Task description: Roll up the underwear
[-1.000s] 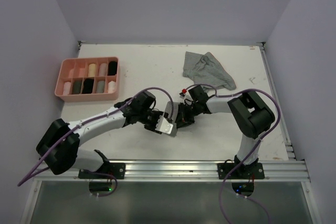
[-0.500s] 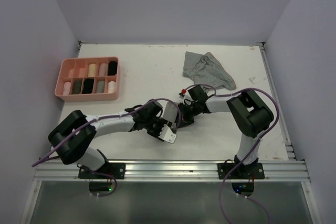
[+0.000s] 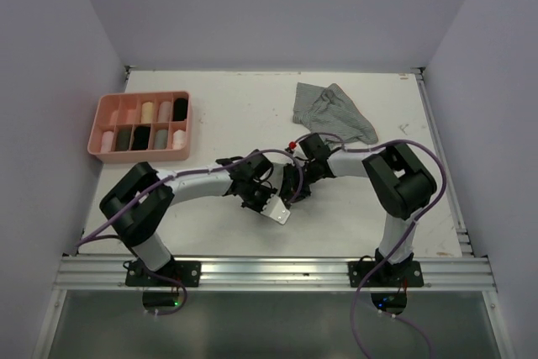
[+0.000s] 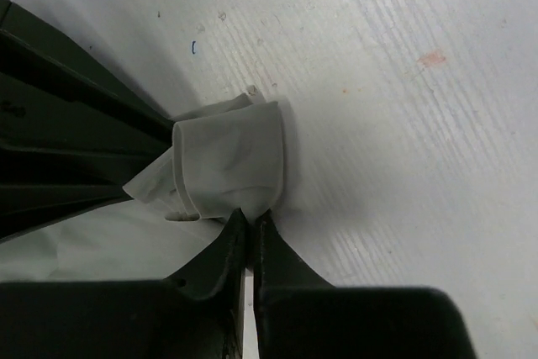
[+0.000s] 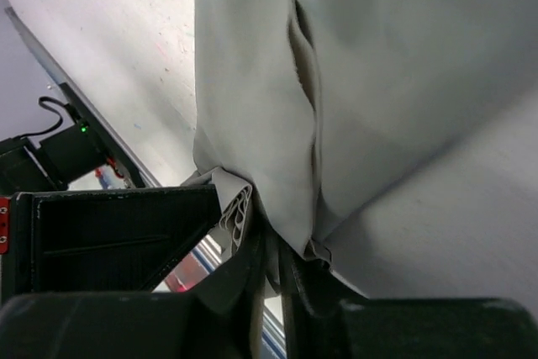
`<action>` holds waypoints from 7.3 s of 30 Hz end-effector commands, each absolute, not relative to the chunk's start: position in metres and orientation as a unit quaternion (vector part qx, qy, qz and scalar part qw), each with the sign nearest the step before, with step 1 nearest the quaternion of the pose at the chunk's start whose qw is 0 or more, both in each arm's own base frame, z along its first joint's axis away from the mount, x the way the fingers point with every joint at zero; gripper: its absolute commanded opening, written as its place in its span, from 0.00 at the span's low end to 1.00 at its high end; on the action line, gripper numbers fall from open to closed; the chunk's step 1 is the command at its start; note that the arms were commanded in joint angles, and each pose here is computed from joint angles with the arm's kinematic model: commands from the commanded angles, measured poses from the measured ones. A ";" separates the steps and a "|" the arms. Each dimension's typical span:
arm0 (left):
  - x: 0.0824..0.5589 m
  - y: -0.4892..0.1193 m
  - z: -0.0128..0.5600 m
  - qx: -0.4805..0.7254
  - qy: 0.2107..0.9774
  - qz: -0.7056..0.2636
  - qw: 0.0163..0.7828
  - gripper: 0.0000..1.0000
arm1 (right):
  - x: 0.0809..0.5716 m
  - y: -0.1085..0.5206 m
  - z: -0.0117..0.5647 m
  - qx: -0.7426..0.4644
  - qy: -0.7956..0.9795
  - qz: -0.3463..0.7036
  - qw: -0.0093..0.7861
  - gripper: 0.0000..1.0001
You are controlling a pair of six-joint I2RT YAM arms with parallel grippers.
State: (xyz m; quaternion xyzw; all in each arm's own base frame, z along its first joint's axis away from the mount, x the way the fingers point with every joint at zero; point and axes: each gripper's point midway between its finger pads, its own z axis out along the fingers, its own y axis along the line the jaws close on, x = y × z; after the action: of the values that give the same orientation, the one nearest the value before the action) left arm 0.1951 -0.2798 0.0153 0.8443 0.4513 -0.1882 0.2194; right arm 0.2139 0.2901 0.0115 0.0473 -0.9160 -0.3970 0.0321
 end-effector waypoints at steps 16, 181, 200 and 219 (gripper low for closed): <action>0.163 -0.272 0.010 0.735 0.583 -0.343 -0.034 0.00 | 0.267 0.192 0.119 0.070 -0.927 -0.293 -0.222 0.36; 0.161 -0.216 -0.017 0.625 0.659 -0.408 -0.088 0.00 | 0.265 0.238 0.147 0.217 -0.842 -0.367 -0.330 0.50; 0.171 -0.216 -0.043 0.582 0.648 -0.463 -0.162 0.05 | 0.163 0.343 0.083 0.587 -0.695 -0.253 -0.330 0.61; 0.174 -0.218 -0.049 0.579 0.651 -0.463 -0.162 0.06 | 0.154 0.377 0.043 0.639 -0.657 -0.235 -0.323 0.51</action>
State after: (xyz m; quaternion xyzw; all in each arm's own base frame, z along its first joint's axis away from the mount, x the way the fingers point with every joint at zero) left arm 0.1537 -0.2336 0.0136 0.4827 0.6760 -0.5187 -0.2024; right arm 0.1481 0.3586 0.0365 0.6332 -0.6755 -0.2282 -0.3012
